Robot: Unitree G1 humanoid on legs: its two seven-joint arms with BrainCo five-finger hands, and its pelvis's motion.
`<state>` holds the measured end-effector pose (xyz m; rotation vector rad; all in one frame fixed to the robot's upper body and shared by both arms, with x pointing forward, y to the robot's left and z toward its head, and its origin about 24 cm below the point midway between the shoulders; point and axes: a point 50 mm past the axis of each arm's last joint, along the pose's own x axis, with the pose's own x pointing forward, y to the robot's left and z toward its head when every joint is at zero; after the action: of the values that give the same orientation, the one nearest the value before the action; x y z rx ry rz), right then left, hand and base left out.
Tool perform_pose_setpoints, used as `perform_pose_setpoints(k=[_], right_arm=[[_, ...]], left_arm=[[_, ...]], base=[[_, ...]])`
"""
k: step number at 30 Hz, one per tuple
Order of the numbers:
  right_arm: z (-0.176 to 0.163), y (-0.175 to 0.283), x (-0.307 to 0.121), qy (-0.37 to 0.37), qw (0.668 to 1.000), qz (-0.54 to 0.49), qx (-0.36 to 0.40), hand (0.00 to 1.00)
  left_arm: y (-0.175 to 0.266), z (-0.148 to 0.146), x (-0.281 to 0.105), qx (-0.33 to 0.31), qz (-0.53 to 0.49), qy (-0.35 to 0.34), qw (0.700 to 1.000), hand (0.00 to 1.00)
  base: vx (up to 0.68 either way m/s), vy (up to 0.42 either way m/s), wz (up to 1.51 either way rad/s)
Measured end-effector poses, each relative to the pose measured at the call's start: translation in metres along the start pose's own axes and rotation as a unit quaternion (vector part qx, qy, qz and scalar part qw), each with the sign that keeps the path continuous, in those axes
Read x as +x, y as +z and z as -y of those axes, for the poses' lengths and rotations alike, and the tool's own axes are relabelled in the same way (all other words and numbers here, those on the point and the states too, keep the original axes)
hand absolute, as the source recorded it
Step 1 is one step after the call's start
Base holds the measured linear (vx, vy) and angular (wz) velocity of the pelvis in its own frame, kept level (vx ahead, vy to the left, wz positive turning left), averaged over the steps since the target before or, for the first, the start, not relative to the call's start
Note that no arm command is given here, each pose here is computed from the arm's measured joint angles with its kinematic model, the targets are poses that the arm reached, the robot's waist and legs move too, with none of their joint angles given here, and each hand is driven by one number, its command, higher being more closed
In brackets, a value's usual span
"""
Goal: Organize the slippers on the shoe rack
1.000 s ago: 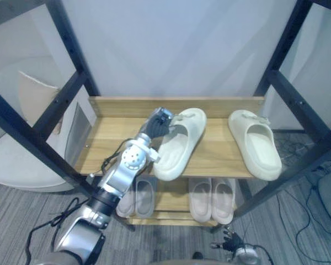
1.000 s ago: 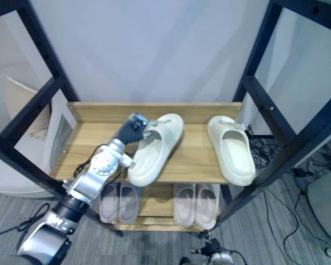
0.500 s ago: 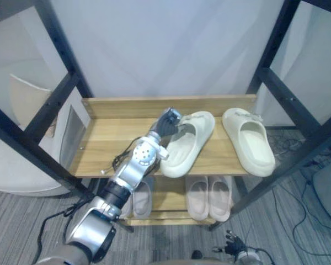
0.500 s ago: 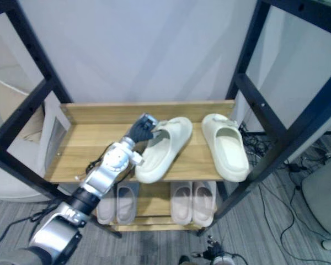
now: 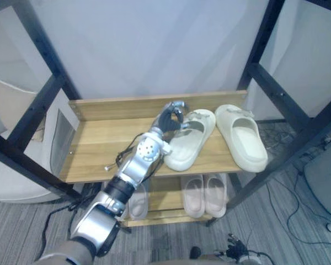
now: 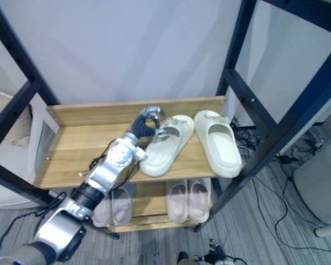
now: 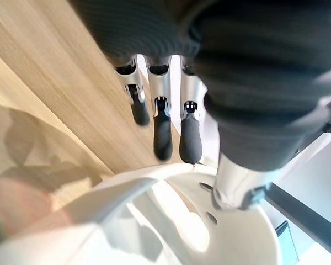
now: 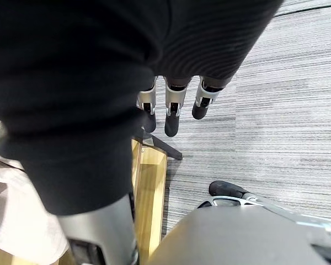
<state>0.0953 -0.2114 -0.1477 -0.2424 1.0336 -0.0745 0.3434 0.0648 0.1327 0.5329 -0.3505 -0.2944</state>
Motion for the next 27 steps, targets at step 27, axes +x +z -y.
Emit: perform_pose_setpoints(k=[27], right_arm=[[0.001,-0.009,-0.003,0.0,1.0,-0.012,0.013,0.0]], left_arm=[[-0.03,0.002,-0.099,-0.372,-0.048,0.074,0.924,0.0]], base=[[-0.01,-0.003,0.03]])
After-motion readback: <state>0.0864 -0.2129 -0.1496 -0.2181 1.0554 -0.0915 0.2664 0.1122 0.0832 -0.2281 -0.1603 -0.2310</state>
